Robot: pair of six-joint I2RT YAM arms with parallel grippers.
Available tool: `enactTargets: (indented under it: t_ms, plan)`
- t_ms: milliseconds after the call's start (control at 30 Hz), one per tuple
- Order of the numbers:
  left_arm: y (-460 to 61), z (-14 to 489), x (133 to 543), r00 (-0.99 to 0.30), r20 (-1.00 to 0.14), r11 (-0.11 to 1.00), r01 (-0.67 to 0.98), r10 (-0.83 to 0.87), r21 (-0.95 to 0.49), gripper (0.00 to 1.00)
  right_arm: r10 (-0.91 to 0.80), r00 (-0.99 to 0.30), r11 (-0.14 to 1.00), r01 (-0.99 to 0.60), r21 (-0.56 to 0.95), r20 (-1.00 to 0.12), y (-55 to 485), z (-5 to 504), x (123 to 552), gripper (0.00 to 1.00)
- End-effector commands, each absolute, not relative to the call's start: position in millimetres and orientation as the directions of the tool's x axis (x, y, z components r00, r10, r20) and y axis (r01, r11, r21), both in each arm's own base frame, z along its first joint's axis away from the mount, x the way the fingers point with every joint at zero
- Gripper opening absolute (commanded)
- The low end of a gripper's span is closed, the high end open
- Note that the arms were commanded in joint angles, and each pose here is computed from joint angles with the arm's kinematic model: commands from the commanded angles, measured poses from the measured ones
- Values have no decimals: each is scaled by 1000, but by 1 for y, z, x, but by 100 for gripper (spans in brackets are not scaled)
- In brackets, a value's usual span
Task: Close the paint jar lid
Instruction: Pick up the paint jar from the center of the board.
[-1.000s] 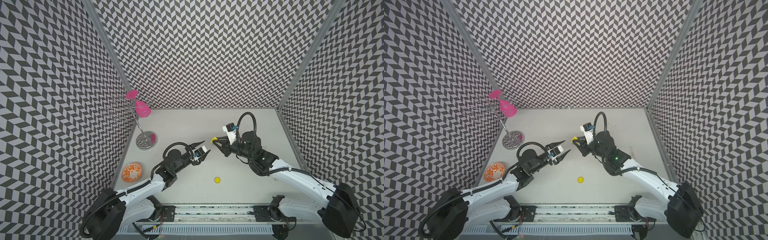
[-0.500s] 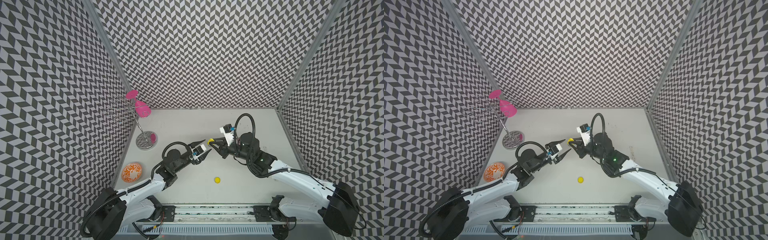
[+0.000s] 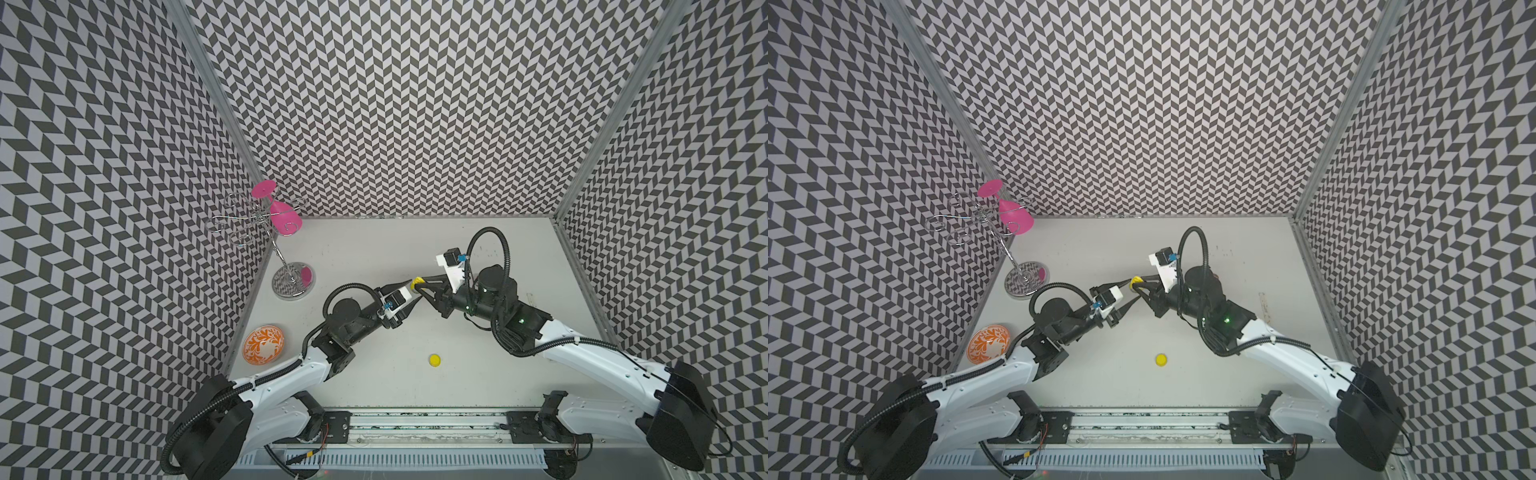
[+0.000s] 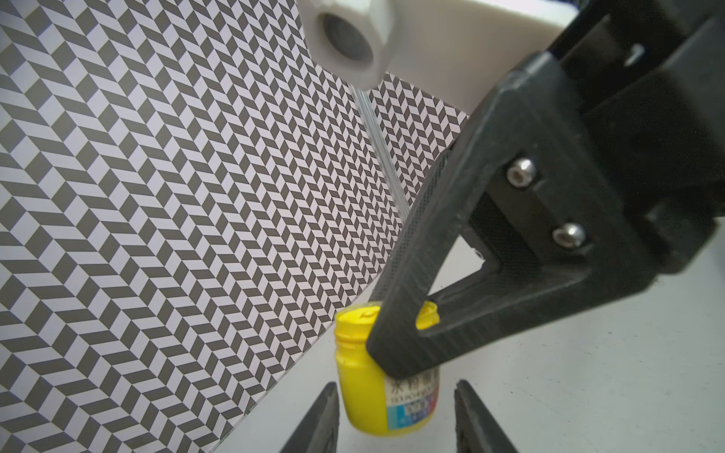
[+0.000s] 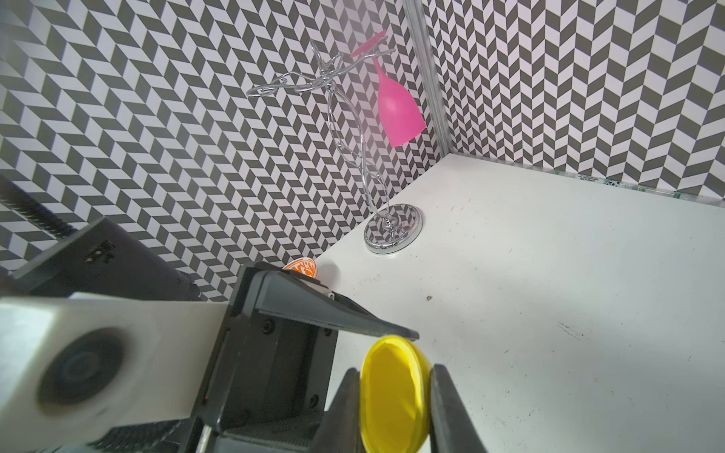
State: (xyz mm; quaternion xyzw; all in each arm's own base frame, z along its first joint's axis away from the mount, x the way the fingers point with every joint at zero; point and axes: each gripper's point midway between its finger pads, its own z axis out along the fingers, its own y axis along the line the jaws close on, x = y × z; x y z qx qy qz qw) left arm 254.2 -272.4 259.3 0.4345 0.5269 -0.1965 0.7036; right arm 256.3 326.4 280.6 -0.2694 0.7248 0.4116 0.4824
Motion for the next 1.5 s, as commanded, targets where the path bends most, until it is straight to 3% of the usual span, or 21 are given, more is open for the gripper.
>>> enactTargets:
  t_ms: [0, 133, 333, 633, 1467]
  plan:
    - [-277, 283, 253, 411, -902, 549, 727, 130, 411, 48, 63, -345, 491, -806, 330, -937, 334, 305, 257, 20]
    - [-276, 284, 255, 409, -903, 558, 723, 131, 408, 47, 62, -347, 484, -809, 333, -936, 338, 304, 254, 20]
    - [-281, 282, 258, 394, -909, 541, 739, 137, 402, 36, 71, -334, 493, -808, 324, -940, 336, 308, 253, 19]
    - [-275, 283, 264, 381, -914, 584, 714, 140, 387, 50, 125, -286, 537, -786, 307, -950, 321, 321, 254, 18]
    - [-270, 292, 265, 391, -912, 606, 699, 122, 381, 51, 107, -324, 528, -783, 330, -940, 329, 304, 255, 17]
